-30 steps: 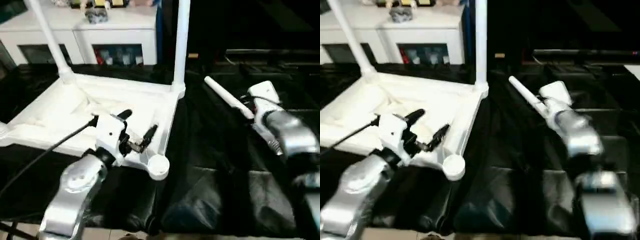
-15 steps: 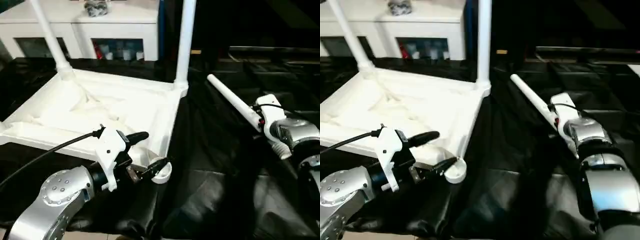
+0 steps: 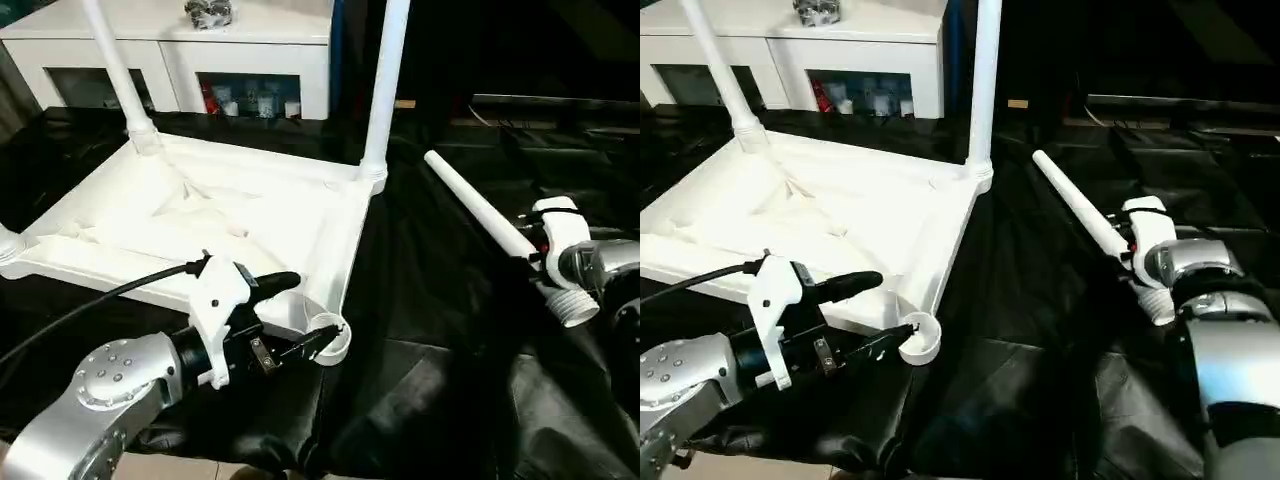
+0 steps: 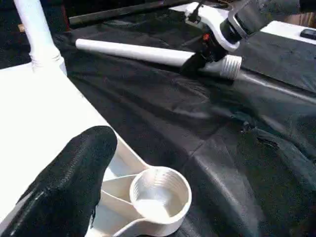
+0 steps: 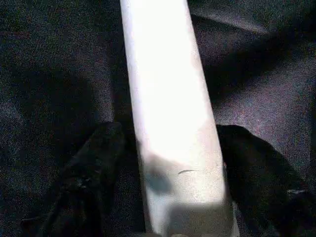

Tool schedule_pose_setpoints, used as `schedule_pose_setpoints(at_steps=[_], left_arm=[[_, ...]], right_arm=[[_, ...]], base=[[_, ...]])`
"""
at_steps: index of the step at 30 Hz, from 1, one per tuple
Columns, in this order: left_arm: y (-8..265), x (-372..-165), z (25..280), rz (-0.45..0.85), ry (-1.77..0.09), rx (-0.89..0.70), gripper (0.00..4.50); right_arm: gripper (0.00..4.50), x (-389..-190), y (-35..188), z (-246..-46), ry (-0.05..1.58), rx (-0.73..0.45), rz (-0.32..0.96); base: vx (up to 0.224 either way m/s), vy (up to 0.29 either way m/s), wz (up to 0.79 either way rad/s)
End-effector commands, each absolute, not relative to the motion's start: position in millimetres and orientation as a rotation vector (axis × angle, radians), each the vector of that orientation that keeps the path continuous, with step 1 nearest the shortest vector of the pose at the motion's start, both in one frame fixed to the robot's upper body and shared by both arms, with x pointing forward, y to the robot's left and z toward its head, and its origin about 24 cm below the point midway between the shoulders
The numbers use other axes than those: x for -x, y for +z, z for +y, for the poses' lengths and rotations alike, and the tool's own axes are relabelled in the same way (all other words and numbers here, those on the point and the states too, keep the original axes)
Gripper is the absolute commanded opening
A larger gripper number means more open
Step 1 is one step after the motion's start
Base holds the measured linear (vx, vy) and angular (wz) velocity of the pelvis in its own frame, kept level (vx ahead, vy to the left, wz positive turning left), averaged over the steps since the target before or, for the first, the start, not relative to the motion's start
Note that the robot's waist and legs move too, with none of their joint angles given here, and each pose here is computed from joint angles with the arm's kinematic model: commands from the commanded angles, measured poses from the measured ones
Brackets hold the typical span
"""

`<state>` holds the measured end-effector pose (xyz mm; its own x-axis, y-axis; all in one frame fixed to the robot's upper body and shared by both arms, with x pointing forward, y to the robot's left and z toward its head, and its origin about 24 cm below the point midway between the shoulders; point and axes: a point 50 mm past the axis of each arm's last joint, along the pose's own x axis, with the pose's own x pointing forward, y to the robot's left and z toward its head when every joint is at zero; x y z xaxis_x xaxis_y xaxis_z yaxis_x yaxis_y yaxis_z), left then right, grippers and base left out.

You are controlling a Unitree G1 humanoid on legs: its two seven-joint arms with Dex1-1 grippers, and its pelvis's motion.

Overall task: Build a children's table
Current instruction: Pick table leg

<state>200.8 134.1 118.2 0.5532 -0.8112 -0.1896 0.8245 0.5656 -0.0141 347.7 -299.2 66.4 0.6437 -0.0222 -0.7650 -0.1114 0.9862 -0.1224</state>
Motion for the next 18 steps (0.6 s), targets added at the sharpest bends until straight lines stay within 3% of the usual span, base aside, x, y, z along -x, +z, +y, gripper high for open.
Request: schedule_pose_setpoints(at_steps=[1, 12, 17, 18], left_arm=[[123.0, -200.7, 134.6, 0.171, -0.977, -0.095, 4.5], [121.6, -207.7, 132.4, 0.155, -0.973, -0.081, 4.5], [120.7, -213.5, 130.2, 0.135, -0.973, -0.08, 4.5], [121.1, -216.8, 129.9, 0.117, -0.96, -0.078, 4.5]], right_arm=[[3.02, -347.5, 70.7, -303.2, 0.036, 0.14, 0.868], [2.11, -346.0, 70.6, -306.4, 0.001, 0.042, 0.833], [1.85, -345.6, 74.2, -310.7, -0.005, -0.048, 0.78], [1.85, -349.1, 82.3, -311.2, 0.016, -0.097, 0.721]], base=[[0.0, 0.0, 0.0], [0.0, 0.0, 0.0], [0.0, 0.0, 0.0], [0.0, 0.0, 0.0]])
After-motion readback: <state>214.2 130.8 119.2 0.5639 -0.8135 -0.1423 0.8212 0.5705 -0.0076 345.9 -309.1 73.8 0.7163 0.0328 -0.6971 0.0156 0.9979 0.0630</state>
